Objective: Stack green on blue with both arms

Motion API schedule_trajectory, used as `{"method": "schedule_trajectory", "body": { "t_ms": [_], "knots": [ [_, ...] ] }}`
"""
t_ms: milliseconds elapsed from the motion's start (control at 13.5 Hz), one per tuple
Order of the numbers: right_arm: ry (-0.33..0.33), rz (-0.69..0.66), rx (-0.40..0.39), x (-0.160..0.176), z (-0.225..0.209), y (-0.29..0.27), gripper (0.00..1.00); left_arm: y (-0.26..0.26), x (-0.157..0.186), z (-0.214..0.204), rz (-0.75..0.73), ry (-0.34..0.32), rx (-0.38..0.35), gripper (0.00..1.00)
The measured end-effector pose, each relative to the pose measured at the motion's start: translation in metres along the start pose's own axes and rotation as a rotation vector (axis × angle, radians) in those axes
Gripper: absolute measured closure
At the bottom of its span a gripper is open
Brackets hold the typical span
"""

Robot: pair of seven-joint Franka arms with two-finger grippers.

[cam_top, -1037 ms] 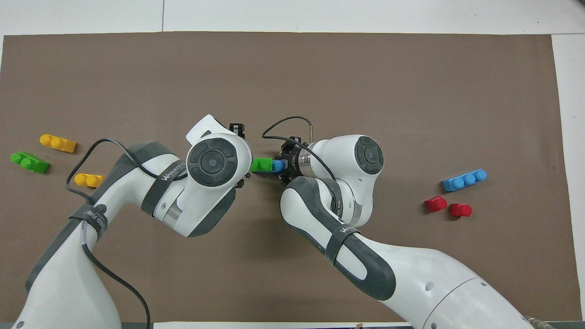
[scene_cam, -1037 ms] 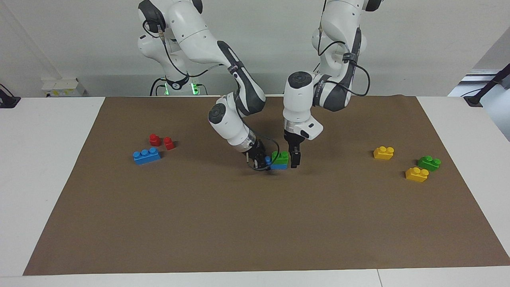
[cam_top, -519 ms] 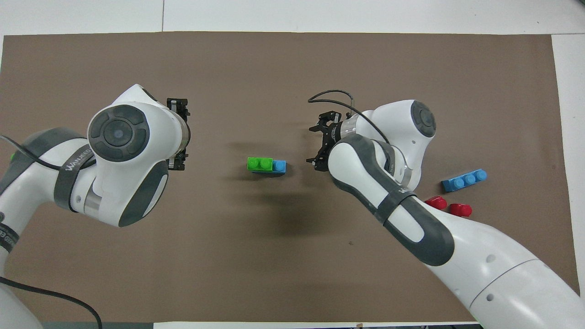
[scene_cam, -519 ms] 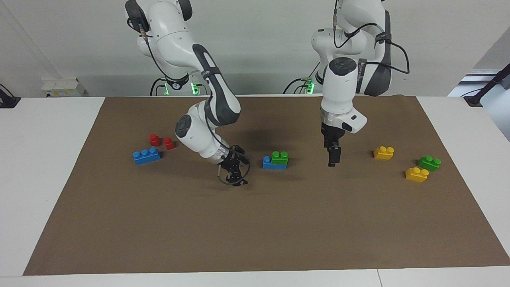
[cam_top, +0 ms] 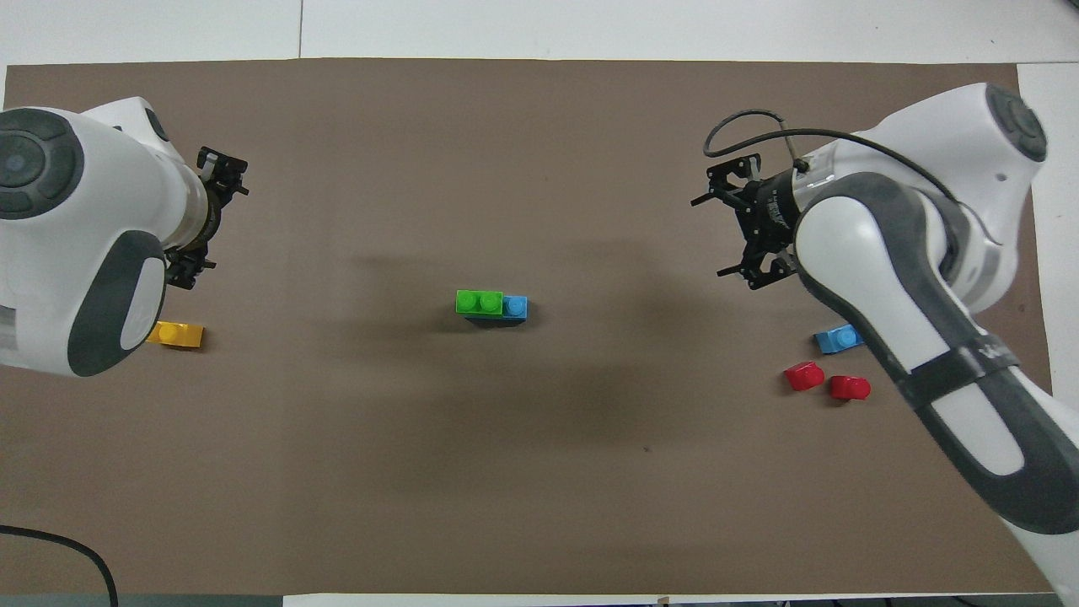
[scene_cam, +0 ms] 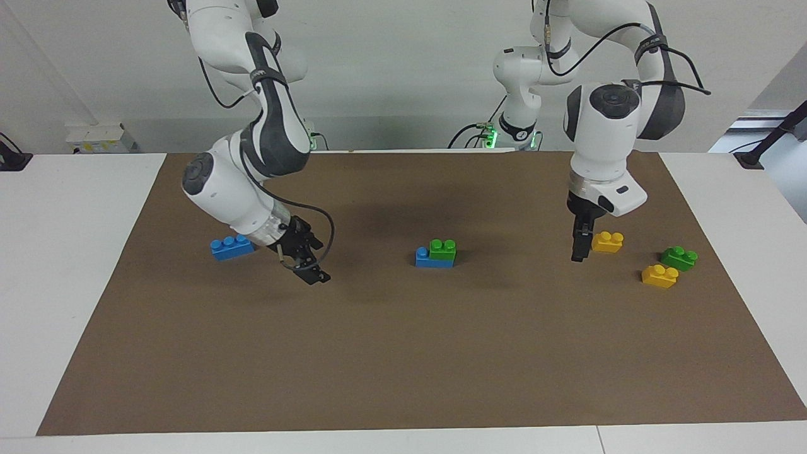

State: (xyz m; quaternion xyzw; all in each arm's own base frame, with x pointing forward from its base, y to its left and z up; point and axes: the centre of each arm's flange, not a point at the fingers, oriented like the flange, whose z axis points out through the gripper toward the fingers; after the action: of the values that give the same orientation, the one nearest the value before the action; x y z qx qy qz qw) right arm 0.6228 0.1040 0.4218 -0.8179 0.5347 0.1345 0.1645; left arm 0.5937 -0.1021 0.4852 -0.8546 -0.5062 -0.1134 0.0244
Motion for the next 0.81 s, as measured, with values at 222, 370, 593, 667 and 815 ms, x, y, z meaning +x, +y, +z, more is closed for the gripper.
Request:
{"method": "schedule_trajectory", "body": {
  "t_ms": [222, 370, 593, 667, 815],
  "knots": [
    [0.090, -0.310, -0.100, 0.010, -0.067, 0.020, 0.00, -0.009, 0.029, -0.004, 0.152, -0.006, -0.005, 0.00],
    [0.144, -0.545, -0.177, -0.004, -0.101, 0.030, 0.00, -0.018, 0.042, -0.010, 0.293, -0.035, 0.000, 0.00],
    [0.175, -0.855, -0.263, -0.026, -0.149, 0.053, 0.00, -0.033, 0.064, -0.034, 0.512, -0.082, 0.005, 0.00],
    [0.188, -0.927, -0.290, -0.031, -0.163, 0.061, 0.00, -0.037, 0.069, -0.043, 0.597, -0.098, 0.009, 0.00],
    [0.197, -1.031, -0.334, -0.036, -0.177, 0.072, 0.00, -0.043, 0.073, -0.056, 0.749, -0.134, 0.017, 0.00]
  ]
}}
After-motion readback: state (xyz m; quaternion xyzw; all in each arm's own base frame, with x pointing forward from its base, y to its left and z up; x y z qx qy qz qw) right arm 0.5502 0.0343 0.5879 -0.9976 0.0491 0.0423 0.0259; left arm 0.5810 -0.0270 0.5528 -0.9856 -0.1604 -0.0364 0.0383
